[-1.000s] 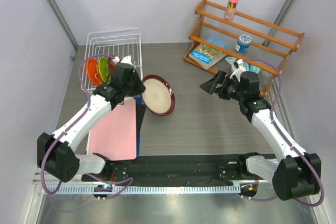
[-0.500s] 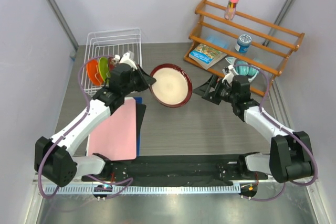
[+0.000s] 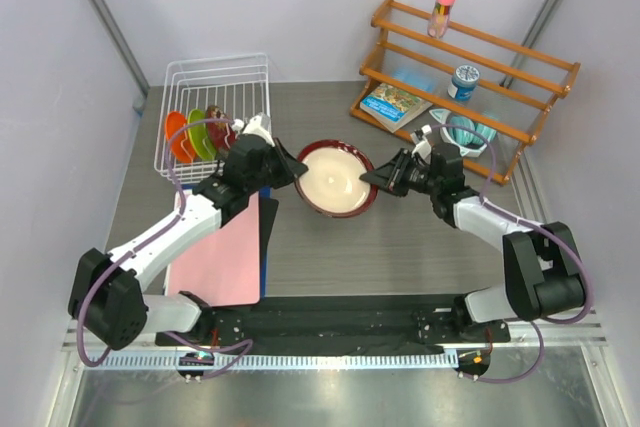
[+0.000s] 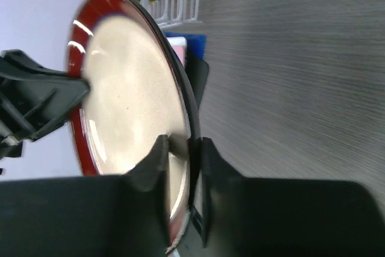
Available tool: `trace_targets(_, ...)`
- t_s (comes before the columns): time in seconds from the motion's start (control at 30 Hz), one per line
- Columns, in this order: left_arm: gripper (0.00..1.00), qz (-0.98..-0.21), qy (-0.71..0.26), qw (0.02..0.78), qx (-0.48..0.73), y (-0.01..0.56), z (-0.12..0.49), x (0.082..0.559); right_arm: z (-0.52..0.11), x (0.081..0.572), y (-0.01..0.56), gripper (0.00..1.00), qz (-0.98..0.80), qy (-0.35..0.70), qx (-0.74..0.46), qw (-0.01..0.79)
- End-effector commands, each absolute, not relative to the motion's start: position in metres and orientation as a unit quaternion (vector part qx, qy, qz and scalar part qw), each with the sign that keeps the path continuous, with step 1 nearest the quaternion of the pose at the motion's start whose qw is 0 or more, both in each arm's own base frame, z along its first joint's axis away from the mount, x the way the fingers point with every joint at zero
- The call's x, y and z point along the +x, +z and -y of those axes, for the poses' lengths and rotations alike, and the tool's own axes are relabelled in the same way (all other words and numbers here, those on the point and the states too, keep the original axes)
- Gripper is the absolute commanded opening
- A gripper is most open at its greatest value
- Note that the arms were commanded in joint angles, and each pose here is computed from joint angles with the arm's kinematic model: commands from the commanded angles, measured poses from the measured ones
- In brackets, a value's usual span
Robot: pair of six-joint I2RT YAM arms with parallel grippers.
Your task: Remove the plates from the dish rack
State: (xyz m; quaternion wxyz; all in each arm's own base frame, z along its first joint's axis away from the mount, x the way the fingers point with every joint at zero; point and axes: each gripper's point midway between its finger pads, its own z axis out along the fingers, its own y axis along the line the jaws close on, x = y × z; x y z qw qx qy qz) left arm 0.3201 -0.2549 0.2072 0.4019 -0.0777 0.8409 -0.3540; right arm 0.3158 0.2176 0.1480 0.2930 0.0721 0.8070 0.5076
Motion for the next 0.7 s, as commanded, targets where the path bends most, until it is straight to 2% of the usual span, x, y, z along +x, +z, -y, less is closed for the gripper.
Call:
trace_targets(0.0, 0.0, -0.754, -0.449, 0.474, -0.069, 0.289, 0.278, 0.333, -0.229, 0.314, 0.173, 0.01, -0.779, 0.54, 0.036, 0.317)
trace_targets(0.1, 0.0, -0.757, -0.437, 0.482, -0.06, 0.288, 0.275, 0.332, -0.224, 0.315, 0.18, 0.01, -0.778, 0.529, 0.04, 0.337)
trace_targets(0.13, 0.07, -0.768, -0.424, 0.477, -0.06, 0.281, 0.271, 0.331, -0.221, 0.317, 0.181, 0.01, -0.781, 0.517, 0.043, 0.348)
trace_targets(0.23, 0.4, -0.785, -0.373, 0.49, -0.07, 0.268, 0.253, 0.333, -0.202, 0.324, 0.18, 0.01, -0.799, 0.461, 0.07, 0.381)
trace_targets(0.27, 0.43, -0.793, -0.355, 0.49, -0.074, 0.262, 0.247, 0.333, -0.193, 0.322, 0.174, 0.01, -0.811, 0.439, 0.084, 0.377)
trace_targets(0.3, 0.56, -0.798, -0.336, 0.495, -0.076, 0.258, 0.24, 0.333, -0.183, 0.325, 0.18, 0.01, -0.811, 0.423, 0.093, 0.395)
trace_targets(0.33, 0.61, -0.807, -0.295, 0.503, -0.089, 0.249, 0.224, 0.335, -0.171, 0.329, 0.179, 0.01, -0.813, 0.401, 0.11, 0.408)
trace_targets(0.37, 0.65, -0.807, -0.279, 0.512, -0.094, 0.249, 0.215, 0.333, -0.156, 0.33, 0.174, 0.01, -0.817, 0.383, 0.127, 0.411)
trace_targets(0.47, 0.66, -0.806, -0.224, 0.539, -0.101, 0.247, 0.187, 0.328, -0.137, 0.328, 0.166, 0.01, -0.825, 0.364, 0.141, 0.41)
trace_targets(0.5, 0.7, -0.803, -0.214, 0.546, -0.105, 0.248, 0.18, 0.327, -0.127, 0.33, 0.161, 0.01, -0.827, 0.355, 0.151, 0.41)
trace_targets(0.67, 0.77, -0.796, -0.148, 0.573, -0.125, 0.25, 0.147, 0.323, -0.118, 0.331, 0.128, 0.01, -0.846, 0.34, 0.16, 0.378)
